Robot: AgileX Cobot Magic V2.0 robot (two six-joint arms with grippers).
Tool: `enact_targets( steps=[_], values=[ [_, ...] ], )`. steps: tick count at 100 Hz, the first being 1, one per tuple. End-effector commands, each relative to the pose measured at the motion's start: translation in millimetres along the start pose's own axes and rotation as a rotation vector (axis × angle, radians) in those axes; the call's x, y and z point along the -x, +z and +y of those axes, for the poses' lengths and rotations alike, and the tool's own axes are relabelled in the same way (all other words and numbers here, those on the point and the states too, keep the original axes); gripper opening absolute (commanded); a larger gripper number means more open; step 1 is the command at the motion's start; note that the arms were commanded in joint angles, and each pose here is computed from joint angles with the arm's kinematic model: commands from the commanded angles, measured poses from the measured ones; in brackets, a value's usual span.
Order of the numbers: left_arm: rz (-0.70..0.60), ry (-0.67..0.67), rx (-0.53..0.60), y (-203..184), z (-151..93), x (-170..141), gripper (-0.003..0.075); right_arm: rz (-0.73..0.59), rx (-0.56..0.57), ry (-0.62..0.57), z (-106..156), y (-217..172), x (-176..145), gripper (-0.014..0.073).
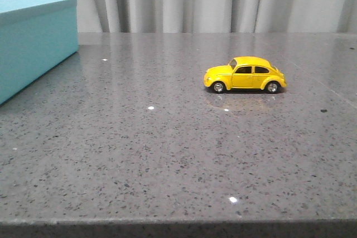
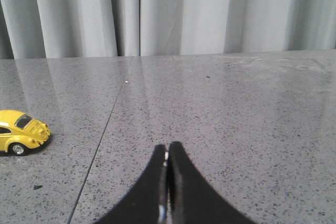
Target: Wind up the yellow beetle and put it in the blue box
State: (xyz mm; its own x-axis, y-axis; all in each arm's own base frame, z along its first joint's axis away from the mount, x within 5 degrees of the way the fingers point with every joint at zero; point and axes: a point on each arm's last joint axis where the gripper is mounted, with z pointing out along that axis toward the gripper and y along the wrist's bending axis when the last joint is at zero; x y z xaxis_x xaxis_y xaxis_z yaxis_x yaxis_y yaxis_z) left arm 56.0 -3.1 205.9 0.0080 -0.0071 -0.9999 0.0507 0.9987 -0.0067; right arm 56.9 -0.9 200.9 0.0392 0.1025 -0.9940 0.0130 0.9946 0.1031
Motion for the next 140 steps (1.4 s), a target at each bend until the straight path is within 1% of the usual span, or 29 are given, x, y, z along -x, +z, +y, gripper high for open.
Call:
enact_targets(
  steps=[1, 61, 101, 129, 140],
  values=[
    [-0.086, -0.009, 0.006, -2, 1, 1, -0.0019, -0.122, 0.008, -0.004, 1, -3, 15, -0.0066],
    [-0.076, -0.011, 0.005, -2, 0, 0, -0.0018, -0.122, 0.008, -0.004, 1, -3, 15, -0.0066],
    [-0.127, -0.011, 0.008, -2, 1, 6, -0.0019, -0.133, 0.009, -0.004, 1, -3, 16, -0.0066],
    [-0.152, -0.010, 0.009, -3, 1, 11, -0.0019, -0.181, 0.013, -0.005, 2, -4, 20, -0.0066],
    [-0.168, -0.010, 0.008, -5, 1, 19, -0.0019, -0.191, 0.016, -0.004, 2, -5, 26, -0.0066]
  ],
)
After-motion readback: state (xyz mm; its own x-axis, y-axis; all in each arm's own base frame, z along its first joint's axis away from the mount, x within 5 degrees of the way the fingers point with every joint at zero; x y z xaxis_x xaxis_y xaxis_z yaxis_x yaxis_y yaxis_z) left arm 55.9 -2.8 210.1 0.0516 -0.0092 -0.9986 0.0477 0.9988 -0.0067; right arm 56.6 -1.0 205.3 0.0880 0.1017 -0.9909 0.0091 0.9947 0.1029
